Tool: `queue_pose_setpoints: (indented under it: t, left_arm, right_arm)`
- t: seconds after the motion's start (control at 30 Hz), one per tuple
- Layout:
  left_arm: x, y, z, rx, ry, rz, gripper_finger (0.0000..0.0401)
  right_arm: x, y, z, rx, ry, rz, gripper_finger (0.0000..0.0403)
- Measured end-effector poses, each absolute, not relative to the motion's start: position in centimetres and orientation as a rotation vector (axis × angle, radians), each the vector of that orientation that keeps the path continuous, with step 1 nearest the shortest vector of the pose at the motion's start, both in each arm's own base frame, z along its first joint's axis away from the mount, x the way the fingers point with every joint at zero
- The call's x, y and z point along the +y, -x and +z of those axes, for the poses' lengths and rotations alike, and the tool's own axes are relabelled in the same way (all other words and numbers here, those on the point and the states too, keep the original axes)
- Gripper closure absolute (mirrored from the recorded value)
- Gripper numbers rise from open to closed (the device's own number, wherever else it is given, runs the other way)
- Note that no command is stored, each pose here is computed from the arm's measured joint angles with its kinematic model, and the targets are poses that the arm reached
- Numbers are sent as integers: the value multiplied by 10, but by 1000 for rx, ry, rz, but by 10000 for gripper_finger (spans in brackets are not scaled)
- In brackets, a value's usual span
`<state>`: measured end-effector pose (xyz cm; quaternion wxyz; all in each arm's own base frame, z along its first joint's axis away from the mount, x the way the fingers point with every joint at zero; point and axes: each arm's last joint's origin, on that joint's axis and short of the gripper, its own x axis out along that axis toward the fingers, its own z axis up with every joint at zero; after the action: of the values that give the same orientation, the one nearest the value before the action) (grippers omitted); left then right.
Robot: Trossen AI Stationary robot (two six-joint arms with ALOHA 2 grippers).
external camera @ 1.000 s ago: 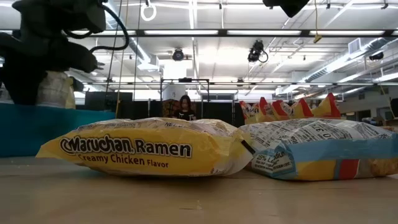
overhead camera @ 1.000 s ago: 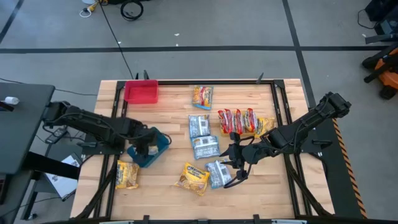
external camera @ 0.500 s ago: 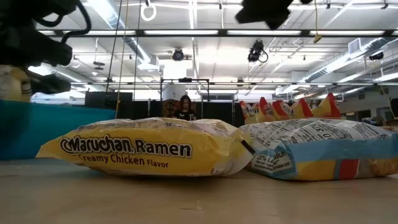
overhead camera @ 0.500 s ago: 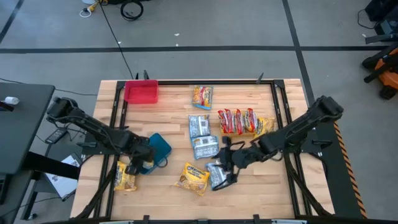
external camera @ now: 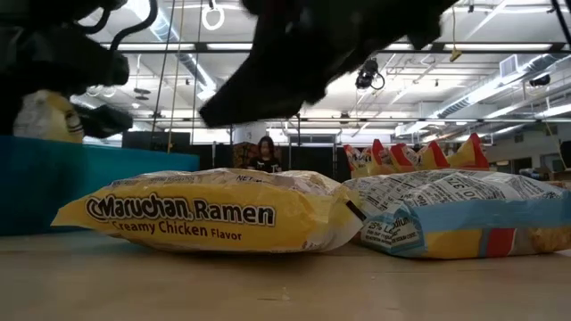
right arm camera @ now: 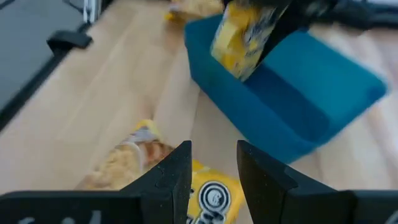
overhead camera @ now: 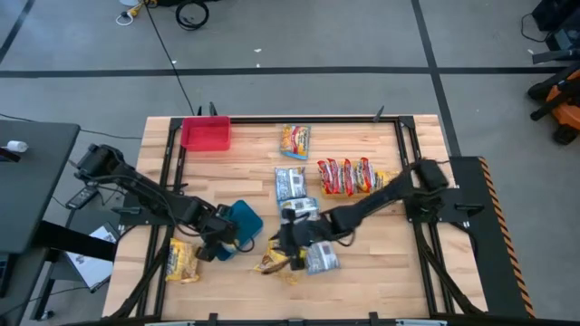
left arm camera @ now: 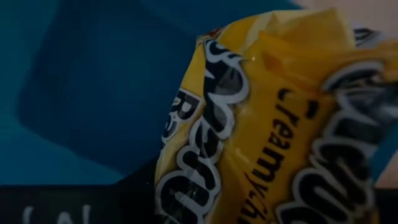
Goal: Sort Maruchan noodles
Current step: Put the yellow noodle pack into the blue bin
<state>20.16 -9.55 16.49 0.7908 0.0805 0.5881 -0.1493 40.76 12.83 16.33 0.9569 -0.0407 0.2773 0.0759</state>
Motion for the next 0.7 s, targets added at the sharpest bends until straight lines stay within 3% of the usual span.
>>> queue_pose_setpoints:
  t: [0.23, 0.5, 0.7]
  left_arm:
    - [-97, -206, 172, 1241, -174, -323, 244]
    - [-97, -204, 171, 1268, -167, -322, 243]
    - [-96, -201, 170, 1303, -158, -291, 211]
  right_arm:
    - [90, -440, 130, 621, 57, 89, 270]
    - [53, -456, 118, 563, 24, 4, 270]
    - [37, -458, 118, 565, 11, -27, 270]
